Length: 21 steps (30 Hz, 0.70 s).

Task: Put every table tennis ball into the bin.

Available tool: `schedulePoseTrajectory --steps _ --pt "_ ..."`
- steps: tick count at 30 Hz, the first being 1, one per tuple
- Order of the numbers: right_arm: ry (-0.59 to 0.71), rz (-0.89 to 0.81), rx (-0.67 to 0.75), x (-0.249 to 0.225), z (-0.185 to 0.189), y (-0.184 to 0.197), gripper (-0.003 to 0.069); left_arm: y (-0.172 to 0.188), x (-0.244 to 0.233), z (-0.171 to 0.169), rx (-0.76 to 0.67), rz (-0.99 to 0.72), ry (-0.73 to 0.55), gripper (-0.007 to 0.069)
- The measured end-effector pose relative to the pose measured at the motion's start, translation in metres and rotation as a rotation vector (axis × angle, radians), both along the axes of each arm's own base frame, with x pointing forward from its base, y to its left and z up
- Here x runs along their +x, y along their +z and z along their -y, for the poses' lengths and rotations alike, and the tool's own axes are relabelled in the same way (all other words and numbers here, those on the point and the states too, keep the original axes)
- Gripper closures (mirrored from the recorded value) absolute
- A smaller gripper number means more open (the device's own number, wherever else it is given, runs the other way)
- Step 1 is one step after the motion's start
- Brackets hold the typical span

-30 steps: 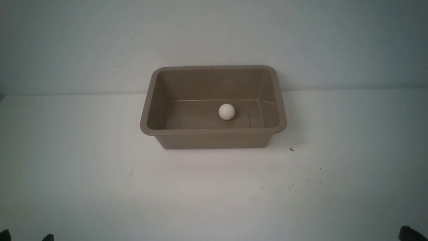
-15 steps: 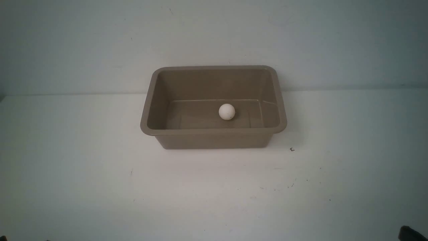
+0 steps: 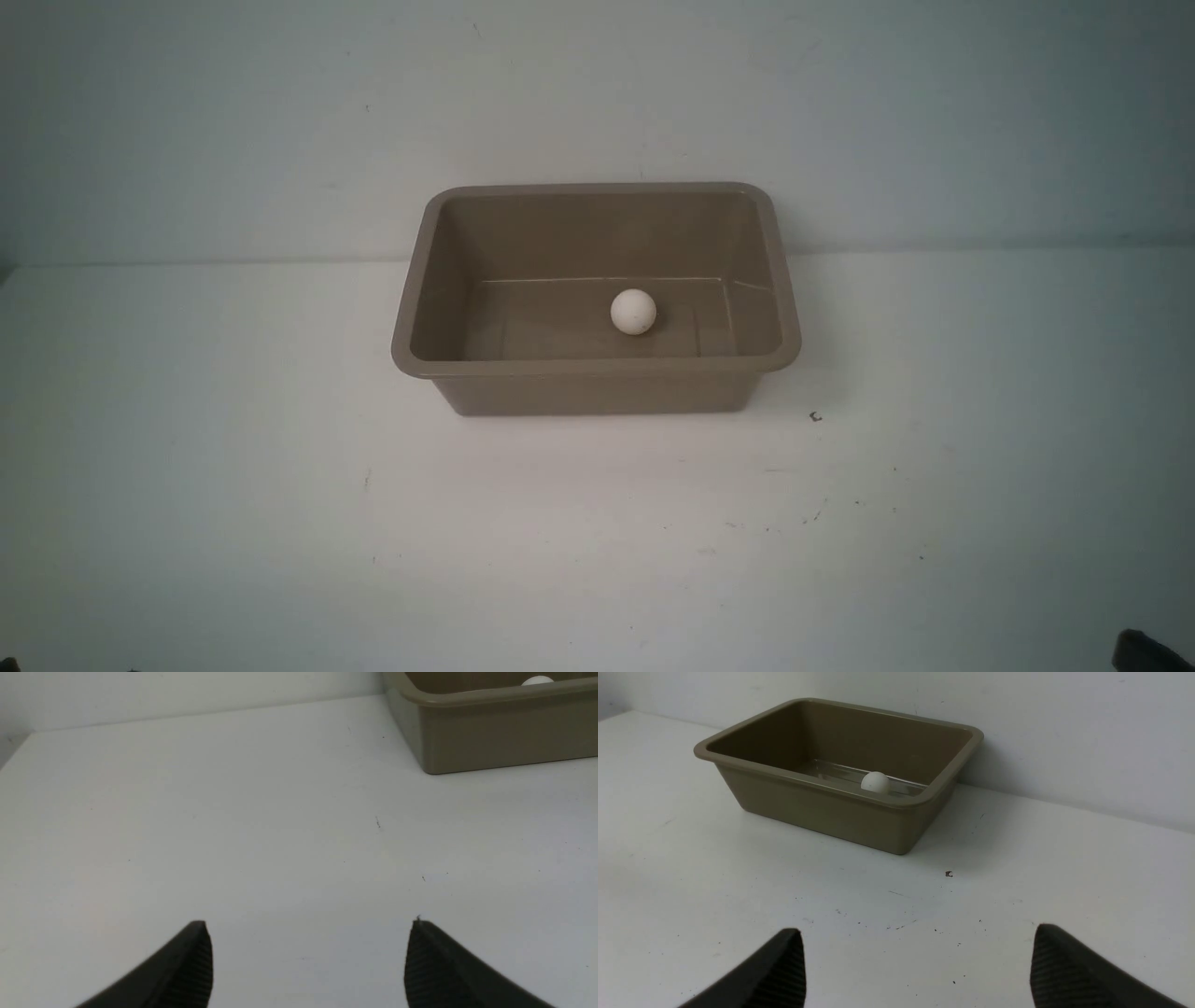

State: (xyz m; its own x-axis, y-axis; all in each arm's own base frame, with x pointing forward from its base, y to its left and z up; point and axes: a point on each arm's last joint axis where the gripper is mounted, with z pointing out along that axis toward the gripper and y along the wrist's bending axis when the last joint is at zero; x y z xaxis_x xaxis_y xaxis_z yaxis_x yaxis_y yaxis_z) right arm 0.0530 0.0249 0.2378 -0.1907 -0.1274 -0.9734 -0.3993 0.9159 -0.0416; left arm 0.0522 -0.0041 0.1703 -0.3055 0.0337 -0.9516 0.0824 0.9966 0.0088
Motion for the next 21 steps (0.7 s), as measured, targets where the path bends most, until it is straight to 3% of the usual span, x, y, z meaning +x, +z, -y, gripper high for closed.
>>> schedulePoseTrajectory --steps 12,16,21 --pt "-0.003 0.002 -0.027 0.0 0.001 -0.001 0.0071 0.0 0.0 0.0 0.0 0.0 0.0 0.0126" --pt "-0.107 -0.011 -0.101 0.002 0.008 -0.004 0.0071 0.0 0.0 0.0 0.0 0.0 0.0 0.0126" --pt "-0.23 0.013 -0.079 0.005 0.015 -0.008 0.0071 0.0 0.0 0.0 0.0 0.0 0.0 0.0126"
